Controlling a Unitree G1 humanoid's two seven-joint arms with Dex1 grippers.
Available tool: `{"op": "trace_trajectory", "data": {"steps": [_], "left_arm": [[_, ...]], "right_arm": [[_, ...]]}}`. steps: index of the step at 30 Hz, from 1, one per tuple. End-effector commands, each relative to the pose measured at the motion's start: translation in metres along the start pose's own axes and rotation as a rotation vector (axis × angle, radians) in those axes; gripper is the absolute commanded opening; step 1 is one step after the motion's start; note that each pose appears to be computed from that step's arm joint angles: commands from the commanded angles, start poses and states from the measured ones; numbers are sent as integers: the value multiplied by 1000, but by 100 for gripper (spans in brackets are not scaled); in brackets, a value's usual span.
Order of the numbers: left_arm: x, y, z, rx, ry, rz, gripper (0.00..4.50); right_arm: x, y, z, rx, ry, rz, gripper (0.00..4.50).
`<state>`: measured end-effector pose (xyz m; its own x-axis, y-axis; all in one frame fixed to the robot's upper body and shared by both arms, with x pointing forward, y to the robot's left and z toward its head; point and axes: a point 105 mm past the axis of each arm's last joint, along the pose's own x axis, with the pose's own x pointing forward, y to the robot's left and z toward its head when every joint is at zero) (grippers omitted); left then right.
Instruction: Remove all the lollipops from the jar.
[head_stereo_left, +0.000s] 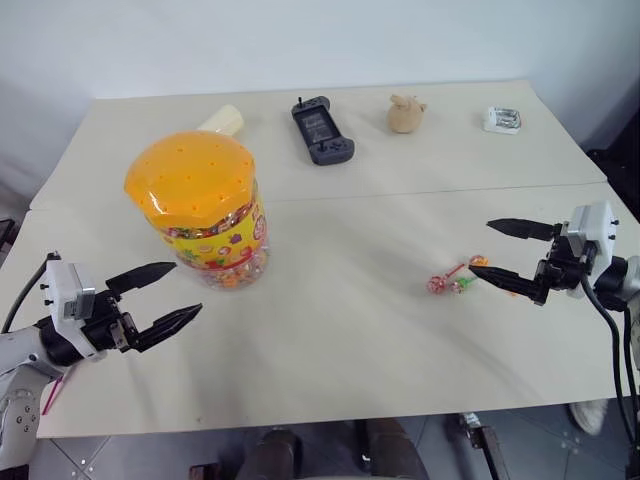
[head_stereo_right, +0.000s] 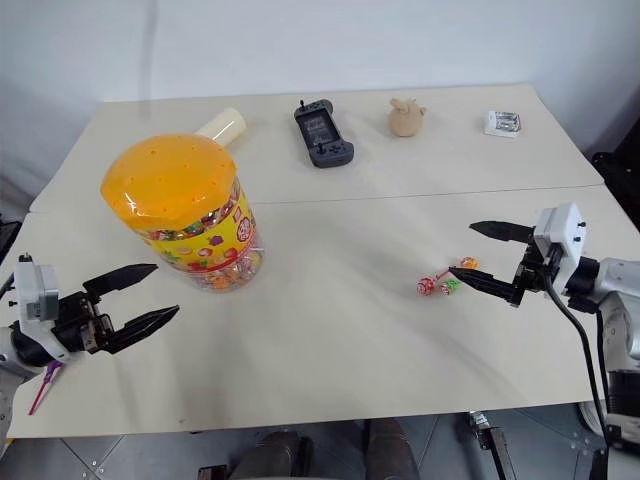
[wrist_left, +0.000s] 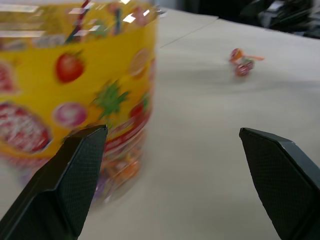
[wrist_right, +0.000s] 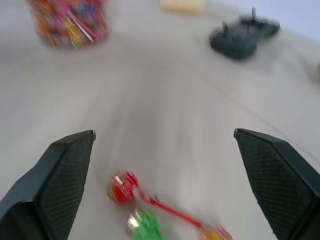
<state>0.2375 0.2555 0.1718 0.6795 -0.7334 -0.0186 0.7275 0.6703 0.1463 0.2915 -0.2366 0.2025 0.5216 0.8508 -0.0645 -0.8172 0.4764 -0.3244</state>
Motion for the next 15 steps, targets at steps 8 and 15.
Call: {"op": "trace_trajectory", "data": {"steps": [8,15], "left_arm": [[-35,22,-14,102,72,191,450],[-38,8,-21,111,86,248,450]], "right_arm": [[53,87,46,-127,-227,255,448],[58,91,19,-152,-195,172,448]]}}
